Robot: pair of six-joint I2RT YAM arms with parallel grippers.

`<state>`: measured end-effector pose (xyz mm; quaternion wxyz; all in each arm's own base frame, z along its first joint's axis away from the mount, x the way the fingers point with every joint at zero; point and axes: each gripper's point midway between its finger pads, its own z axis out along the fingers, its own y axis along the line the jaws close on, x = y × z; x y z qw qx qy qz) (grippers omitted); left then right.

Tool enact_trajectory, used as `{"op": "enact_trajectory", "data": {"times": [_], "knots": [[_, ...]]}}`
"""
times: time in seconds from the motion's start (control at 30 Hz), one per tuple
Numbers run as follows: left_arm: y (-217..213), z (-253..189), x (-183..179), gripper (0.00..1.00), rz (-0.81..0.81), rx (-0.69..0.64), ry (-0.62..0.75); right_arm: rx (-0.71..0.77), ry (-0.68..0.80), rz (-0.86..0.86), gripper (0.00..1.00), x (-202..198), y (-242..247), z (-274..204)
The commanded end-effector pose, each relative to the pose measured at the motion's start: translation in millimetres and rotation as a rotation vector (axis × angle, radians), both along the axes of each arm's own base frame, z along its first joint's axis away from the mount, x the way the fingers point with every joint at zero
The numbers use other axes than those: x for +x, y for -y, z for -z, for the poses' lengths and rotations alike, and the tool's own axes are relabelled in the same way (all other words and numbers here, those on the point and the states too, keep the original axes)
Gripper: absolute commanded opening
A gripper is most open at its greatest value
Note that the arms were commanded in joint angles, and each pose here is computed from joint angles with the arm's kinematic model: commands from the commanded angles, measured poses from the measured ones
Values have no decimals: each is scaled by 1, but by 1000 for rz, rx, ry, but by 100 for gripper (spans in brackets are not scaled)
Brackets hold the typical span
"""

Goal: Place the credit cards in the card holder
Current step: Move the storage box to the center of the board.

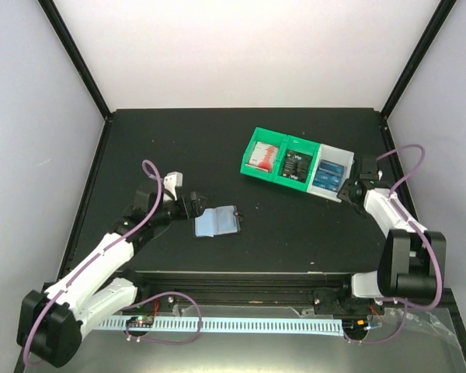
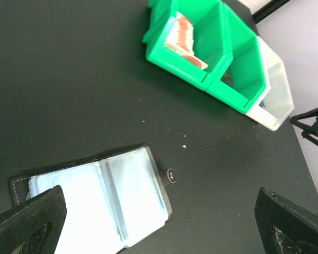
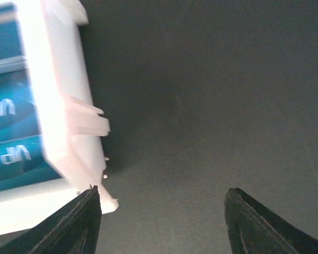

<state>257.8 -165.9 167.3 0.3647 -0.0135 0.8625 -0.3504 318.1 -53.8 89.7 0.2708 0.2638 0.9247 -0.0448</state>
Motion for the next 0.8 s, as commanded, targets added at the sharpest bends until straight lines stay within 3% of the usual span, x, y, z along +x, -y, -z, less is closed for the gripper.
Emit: {"op": "enact_trajectory", "data": {"times": [0.0, 0.13, 0.33, 0.57, 0.77], "knots": [[10, -12, 19, 99, 13, -69, 5, 13, -23, 89, 65, 5, 7, 23], [11, -12, 42, 99, 12, -6, -19, 21, -74, 105, 64, 7, 7, 39], [9, -14, 72, 99, 2, 73, -59, 131, -33, -41, 62, 23, -21, 42], [14, -8, 99, 99, -18, 69, -87, 148, 61, -217, 62, 44, -47, 23], [13, -15, 117, 99, -80, 39, -105, 228, 57, -402, 63, 59, -86, 12]]}}
